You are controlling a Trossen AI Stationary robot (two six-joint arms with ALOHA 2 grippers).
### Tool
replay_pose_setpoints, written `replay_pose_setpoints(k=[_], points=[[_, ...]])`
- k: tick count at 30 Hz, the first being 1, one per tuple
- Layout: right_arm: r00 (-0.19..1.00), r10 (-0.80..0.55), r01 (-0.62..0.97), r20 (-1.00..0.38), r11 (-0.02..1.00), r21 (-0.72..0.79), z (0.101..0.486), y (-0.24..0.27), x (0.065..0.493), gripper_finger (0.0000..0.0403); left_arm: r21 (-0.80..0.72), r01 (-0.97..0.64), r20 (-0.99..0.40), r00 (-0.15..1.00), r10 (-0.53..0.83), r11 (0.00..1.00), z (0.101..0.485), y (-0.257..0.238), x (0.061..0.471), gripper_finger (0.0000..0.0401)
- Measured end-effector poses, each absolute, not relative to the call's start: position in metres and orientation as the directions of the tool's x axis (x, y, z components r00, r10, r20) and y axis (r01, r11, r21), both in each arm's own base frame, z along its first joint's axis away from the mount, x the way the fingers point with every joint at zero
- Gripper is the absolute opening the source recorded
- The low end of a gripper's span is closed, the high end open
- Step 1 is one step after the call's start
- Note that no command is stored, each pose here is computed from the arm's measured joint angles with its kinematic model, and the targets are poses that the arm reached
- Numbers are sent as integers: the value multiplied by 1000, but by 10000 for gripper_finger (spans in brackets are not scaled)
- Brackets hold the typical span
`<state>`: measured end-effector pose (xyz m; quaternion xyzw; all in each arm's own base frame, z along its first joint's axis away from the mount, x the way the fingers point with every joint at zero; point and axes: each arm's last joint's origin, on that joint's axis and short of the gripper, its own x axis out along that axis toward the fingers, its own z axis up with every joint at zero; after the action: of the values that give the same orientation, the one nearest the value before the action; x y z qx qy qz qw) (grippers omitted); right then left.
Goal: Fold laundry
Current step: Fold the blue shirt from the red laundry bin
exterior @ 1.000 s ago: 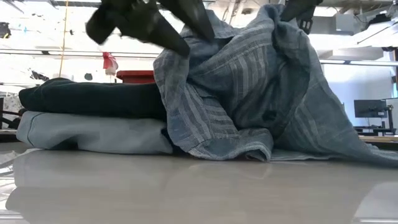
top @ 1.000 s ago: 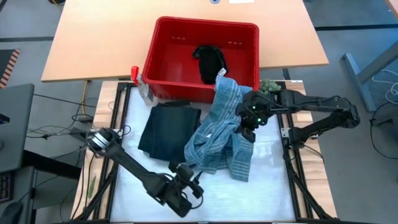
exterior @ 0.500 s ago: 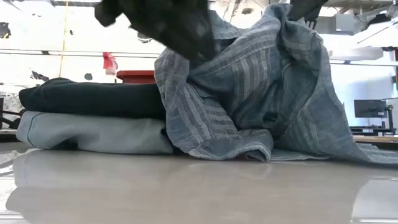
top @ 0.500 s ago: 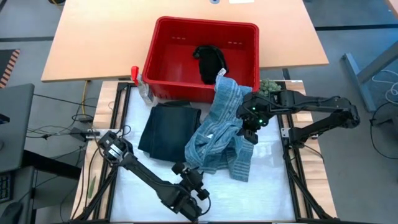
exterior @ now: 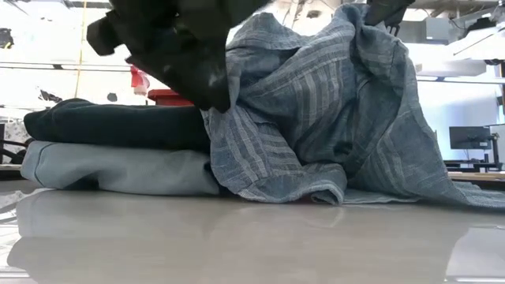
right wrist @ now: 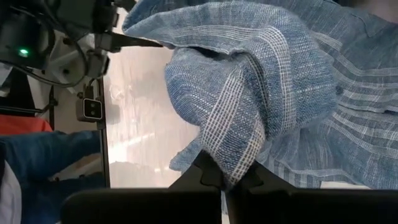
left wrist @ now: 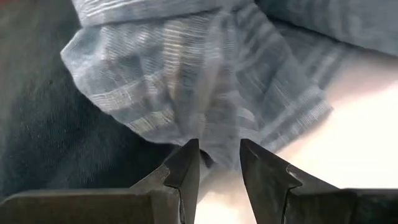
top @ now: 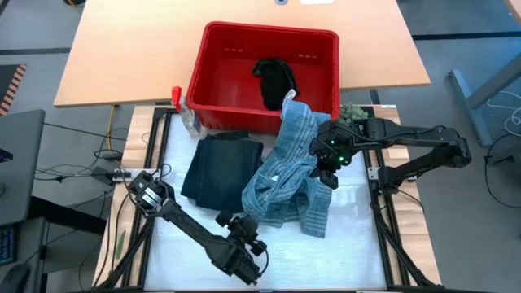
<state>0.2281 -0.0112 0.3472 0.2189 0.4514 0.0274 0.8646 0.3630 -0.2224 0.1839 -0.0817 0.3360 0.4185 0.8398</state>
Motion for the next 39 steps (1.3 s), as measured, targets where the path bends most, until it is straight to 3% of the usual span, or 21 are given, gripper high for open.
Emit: replay_pose_setpoints(k=[5, 10, 15, 18, 21, 23, 25, 34, 39], points=[[592, 245, 150, -768, 903, 403, 347, -11, 228, 22, 84, -824, -637, 388, 666, 560, 172, -205, 371, 116], [595, 251, 145, -763, 901, 409, 348, -11, 229, 22, 9, -859, -649, 384, 657, 511, 153, -184, 384, 164], [594, 258, 142, -762, 898, 416, 348, -11, 229, 22, 22, -904, -717, 284, 637, 427, 145, -157, 390, 203], [588, 281, 131, -758, 892, 432, 348, -10, 228, 22, 42, -910, -725, 256, 639, 412, 147, -148, 392, 183], [588, 290, 125, -755, 890, 439, 348, -10, 228, 22, 76, -890, -688, 280, 669, 450, 159, -148, 397, 111], [591, 290, 123, -753, 890, 439, 349, -10, 226, 22, 113, -865, -653, 306, 693, 488, 176, -152, 400, 41], [599, 289, 118, -747, 890, 440, 354, -9, 222, 22, 145, -839, -627, 333, 705, 525, 194, -156, 403, 15], [732, 312, 18, -606, 880, 475, 426, -2, 178, 22, 300, -691, -525, 456, 719, 658, 327, -169, 391, 0], [839, 325, -79, -437, 867, 493, 480, 4, 141, 22, 153, -713, -411, 584, 700, 684, 402, -145, 337, 0]])
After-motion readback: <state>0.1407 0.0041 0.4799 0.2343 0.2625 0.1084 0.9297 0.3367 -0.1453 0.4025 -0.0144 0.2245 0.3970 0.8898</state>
